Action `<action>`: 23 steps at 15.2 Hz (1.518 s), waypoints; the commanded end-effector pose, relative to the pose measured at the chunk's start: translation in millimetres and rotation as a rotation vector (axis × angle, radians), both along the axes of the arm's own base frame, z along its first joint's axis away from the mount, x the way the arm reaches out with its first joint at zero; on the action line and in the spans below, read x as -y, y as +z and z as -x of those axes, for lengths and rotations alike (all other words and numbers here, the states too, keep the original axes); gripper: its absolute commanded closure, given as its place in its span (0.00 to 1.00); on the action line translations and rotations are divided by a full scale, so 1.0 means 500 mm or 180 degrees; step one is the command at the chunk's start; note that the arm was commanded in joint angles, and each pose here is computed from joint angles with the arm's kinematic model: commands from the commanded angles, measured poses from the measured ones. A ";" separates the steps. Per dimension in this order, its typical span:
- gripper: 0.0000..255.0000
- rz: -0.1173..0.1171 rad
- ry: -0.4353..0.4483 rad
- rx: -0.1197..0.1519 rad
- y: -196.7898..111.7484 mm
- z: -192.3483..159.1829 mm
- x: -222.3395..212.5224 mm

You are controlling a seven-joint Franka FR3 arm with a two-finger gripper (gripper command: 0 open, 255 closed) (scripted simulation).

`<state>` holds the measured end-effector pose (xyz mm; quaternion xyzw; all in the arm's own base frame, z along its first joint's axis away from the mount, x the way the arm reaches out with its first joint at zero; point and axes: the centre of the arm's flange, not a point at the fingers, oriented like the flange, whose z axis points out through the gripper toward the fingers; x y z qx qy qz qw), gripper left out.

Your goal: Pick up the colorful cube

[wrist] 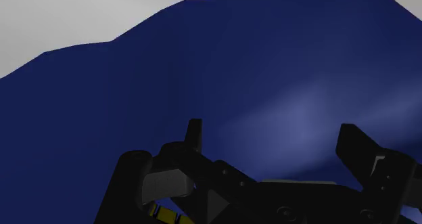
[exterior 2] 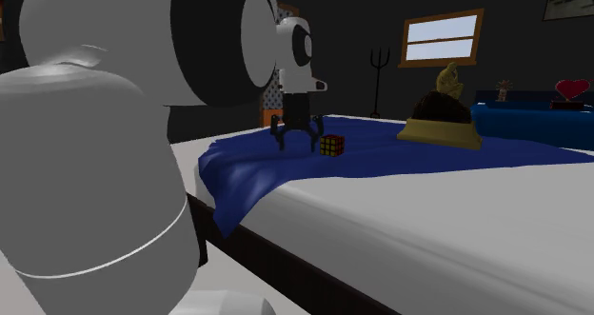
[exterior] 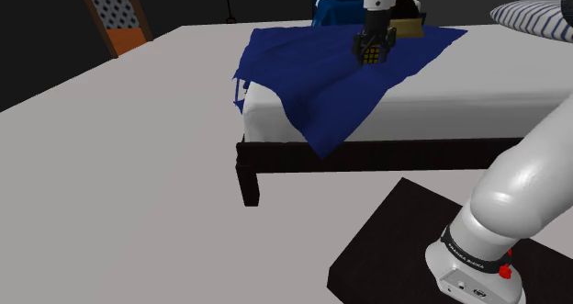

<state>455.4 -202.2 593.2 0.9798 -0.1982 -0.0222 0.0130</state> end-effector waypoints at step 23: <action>1.00 -0.0028 -0.0501 0.0170 -0.020 -0.137 0.256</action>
